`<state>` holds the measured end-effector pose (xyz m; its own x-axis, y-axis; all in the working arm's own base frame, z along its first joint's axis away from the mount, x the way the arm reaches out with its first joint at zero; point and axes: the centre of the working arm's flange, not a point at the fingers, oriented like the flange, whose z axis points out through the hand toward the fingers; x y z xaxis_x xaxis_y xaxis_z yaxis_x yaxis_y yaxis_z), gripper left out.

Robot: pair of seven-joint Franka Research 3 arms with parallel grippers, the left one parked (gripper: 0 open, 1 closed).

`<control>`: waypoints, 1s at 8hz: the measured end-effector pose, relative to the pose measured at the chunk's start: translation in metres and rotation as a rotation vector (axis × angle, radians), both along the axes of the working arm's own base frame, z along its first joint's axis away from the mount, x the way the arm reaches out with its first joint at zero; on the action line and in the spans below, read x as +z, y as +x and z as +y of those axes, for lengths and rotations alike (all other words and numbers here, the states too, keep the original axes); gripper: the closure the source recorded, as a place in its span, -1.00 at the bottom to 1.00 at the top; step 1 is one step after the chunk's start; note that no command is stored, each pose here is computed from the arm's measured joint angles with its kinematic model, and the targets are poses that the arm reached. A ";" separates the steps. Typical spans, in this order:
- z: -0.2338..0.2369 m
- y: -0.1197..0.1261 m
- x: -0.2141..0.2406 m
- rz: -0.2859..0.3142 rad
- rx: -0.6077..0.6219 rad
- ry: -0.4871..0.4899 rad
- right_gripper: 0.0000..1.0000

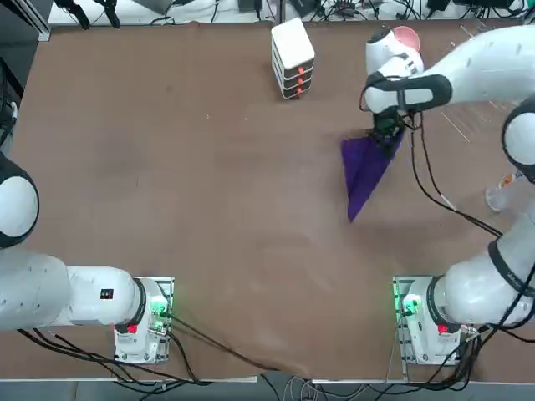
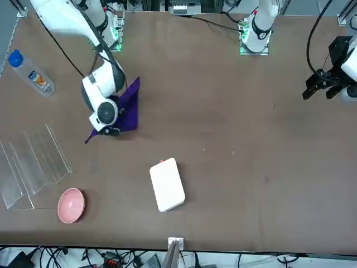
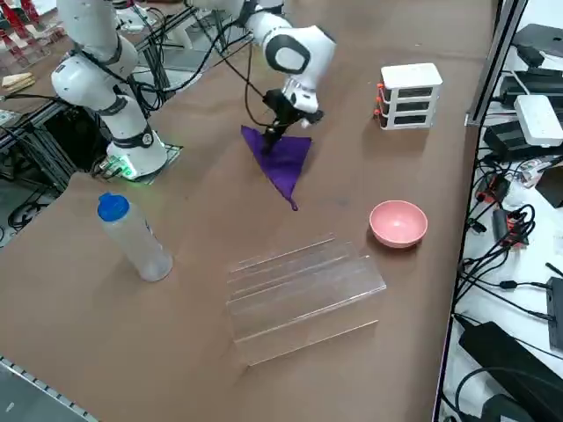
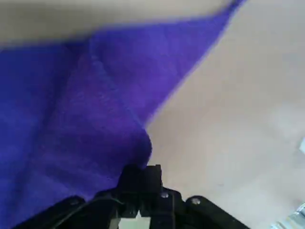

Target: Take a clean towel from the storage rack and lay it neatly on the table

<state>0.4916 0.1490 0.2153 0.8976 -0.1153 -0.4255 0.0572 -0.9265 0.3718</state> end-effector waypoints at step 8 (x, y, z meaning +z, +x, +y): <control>-0.081 -0.061 -0.015 0.245 -0.004 -0.039 0.96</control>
<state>0.4303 0.0676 0.2002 0.7676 -0.1395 -0.6255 0.1461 -0.9122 0.3828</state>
